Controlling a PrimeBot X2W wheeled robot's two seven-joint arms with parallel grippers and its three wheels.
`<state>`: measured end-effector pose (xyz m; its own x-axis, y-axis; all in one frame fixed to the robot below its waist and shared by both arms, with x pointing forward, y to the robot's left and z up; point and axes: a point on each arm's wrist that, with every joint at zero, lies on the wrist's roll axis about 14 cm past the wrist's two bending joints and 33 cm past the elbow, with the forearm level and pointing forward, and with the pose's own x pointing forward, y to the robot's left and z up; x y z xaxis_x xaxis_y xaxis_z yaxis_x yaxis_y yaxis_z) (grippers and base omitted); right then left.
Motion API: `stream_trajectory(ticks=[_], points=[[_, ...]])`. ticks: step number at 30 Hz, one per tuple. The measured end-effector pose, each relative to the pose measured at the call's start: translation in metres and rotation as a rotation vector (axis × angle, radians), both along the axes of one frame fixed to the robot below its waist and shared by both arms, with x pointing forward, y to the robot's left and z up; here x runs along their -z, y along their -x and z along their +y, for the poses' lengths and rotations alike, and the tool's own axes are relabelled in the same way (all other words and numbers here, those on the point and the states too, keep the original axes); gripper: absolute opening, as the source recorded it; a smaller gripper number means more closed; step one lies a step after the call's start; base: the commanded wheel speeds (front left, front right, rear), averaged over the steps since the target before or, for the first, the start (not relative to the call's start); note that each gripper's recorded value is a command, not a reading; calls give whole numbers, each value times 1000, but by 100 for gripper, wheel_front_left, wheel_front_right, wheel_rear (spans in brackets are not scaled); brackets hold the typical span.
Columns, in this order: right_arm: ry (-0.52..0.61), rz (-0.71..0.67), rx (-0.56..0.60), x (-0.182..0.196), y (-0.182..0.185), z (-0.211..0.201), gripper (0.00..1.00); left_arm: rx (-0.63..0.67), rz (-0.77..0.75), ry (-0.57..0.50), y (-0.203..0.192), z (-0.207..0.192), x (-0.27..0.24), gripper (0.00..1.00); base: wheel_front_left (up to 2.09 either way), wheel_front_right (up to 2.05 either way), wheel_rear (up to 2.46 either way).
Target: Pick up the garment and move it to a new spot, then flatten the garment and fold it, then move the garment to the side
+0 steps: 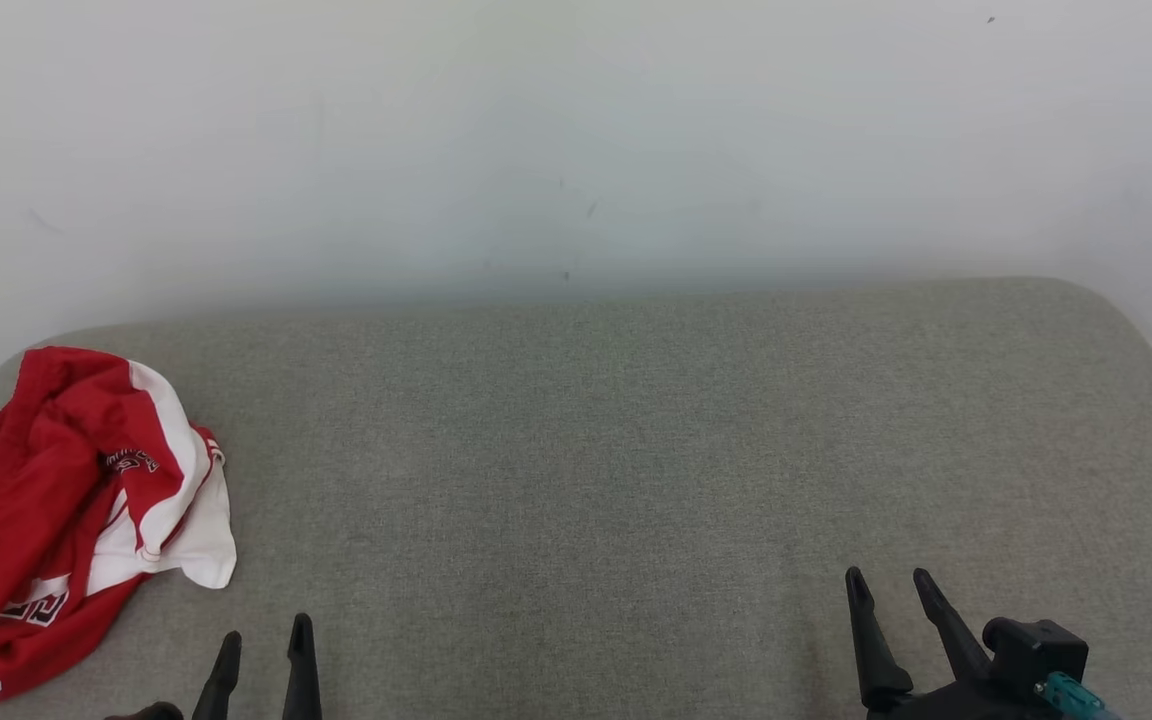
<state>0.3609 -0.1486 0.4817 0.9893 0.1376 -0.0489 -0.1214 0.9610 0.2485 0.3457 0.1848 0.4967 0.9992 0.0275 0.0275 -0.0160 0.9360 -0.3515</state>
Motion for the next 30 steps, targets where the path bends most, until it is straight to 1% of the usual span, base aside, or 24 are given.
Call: stream_trajectory(ticks=[13,30], points=[[91,-23,-27,-1,2,5,100,5,-11,-91,1,-2,0,100,0,0,0],[212,-79,-73,-9,8,15,100,1,-42,-185,7,-1,-5,100,0,0,0]])
